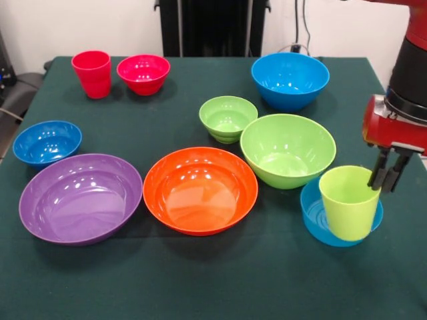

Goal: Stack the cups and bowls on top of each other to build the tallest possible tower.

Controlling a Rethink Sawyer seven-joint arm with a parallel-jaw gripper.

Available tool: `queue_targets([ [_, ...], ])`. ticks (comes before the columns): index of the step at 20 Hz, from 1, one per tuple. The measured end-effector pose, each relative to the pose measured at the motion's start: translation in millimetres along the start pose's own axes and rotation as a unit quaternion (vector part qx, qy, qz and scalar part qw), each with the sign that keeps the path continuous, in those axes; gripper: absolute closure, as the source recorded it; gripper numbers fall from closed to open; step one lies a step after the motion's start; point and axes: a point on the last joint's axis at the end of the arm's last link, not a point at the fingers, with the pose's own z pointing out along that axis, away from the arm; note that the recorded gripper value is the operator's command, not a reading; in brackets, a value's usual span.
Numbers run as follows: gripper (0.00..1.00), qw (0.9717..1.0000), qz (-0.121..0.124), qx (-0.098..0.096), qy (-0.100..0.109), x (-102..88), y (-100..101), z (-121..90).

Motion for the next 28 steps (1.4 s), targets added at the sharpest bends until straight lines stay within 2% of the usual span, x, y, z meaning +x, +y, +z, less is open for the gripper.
queue_targets([
  [10,1.00,0.9996,-0.012,0.024,-0.006,7.8,-1,3],
  [17,1.00,0.9995,-0.018,0.026,-0.009,13.7,8,-1],
  [28,1.00,0.9996,-0.014,0.023,-0.007,18.2,15,-5],
])
